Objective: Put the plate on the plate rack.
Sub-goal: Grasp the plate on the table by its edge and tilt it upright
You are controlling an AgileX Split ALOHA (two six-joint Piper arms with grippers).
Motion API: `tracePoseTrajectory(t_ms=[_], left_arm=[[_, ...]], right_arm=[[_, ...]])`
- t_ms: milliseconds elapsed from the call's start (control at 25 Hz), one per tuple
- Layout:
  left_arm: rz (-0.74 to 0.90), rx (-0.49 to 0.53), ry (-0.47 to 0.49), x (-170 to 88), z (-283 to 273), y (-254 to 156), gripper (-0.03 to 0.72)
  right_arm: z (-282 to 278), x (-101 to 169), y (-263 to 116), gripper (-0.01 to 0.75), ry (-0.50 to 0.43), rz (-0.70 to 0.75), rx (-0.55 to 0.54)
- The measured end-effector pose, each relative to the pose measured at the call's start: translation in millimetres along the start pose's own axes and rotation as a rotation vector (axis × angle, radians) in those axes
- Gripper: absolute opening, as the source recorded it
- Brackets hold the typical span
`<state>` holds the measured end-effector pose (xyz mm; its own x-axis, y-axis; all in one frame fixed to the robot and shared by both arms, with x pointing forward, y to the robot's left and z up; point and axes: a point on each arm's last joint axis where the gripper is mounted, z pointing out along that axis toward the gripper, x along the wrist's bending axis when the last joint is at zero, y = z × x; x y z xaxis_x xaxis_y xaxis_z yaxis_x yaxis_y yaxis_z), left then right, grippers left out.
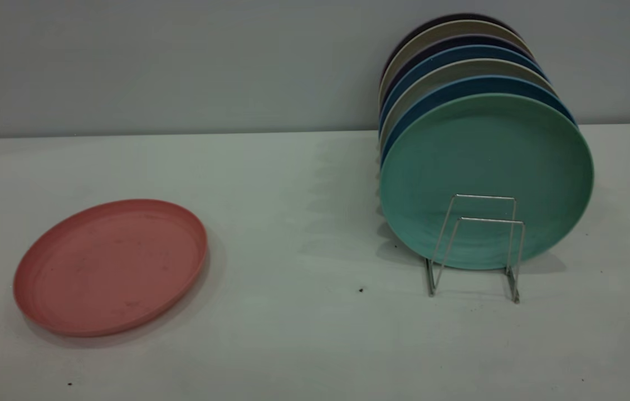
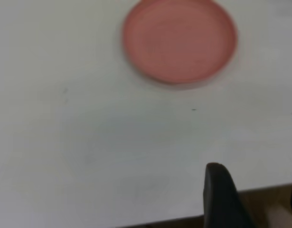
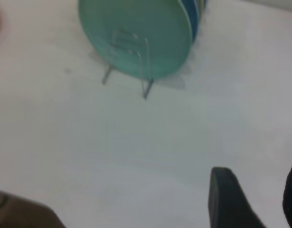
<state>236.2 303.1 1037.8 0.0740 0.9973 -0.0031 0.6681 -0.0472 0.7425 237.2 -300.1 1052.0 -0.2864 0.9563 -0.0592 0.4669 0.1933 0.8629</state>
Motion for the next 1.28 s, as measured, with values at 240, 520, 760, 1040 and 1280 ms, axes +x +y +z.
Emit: tracePoseTrajectory(t_ms=[240, 520, 760, 1040, 1280], left_arm=[[-0.096, 0.087, 0.146, 11.7, 24.5, 29.8, 0.392], [-0.083, 0.058, 0.127, 8.9, 66.2, 69.1, 0.392], [-0.065, 0.228, 0.122, 6.5, 118.6, 80.5, 0.392], [-0.134, 0.337, 0.114, 3.0, 182.2, 85.7, 0.392], [-0.124, 0.428, 0.153, 4.7, 227.2, 99.8, 0.392]], right_arm=[[21.3, -1.5, 42.5, 0.302, 0.020, -0.057, 0.025], [67.5, -1.3, 83.3, 0.306, 0.044, -0.107, 0.144], [121.3, 9.8, 94.1, 0.395, 0.176, -0.117, 0.303], [171.2, 19.6, 94.9, 0.425, 0.263, -0.042, 0.347], [198.6, 21.6, 93.8, 0.425, 0.271, 0.005, 0.383]])
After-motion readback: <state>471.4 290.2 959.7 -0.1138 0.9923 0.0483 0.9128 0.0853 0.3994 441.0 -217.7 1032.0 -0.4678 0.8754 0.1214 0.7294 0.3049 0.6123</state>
